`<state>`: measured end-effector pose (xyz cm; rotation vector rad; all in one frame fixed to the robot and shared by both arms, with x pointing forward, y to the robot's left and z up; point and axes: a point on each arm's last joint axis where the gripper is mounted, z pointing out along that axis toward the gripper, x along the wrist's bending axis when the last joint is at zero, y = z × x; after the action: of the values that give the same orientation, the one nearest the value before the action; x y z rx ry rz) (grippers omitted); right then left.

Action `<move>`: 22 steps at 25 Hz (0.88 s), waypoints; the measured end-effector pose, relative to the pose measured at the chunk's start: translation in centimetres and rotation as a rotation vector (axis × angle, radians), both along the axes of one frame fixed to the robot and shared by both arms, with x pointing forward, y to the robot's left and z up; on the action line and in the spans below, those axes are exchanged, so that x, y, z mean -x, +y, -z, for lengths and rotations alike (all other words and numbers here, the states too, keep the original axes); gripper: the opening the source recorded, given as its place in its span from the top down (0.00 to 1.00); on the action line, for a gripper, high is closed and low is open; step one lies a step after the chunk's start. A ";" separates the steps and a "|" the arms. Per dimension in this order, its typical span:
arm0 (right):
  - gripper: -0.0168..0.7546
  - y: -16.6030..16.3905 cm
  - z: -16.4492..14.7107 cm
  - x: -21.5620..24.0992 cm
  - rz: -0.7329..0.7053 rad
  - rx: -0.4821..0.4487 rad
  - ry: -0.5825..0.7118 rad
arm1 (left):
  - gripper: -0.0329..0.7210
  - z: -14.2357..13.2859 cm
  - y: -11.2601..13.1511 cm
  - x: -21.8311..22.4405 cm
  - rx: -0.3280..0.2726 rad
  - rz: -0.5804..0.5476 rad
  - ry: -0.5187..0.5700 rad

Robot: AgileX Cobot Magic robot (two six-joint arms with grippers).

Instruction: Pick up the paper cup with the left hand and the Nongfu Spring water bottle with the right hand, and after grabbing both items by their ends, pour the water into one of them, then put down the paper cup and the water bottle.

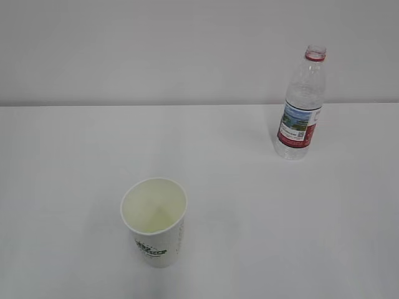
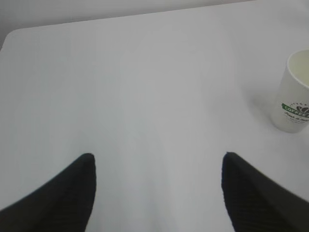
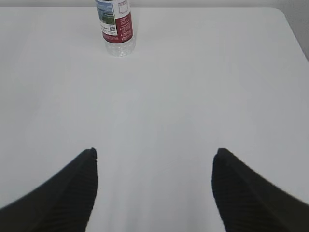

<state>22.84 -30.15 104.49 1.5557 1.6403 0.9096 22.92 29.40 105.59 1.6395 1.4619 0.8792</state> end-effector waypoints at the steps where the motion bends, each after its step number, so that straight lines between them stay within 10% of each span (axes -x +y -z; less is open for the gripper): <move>1: 0.26 0.0 0.0 0.0 0.000 0.000 0.000 | 0.17 0.0 0.0 0.0 0.000 0.000 0.000; 22: 0.26 0.0 0.0 0.0 0.000 0.000 0.000 | 0.17 0.0 0.0 0.0 0.000 0.000 0.000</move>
<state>22.84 -30.15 104.49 1.5557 1.6403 0.9096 22.92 29.40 105.59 1.6395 1.4619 0.8792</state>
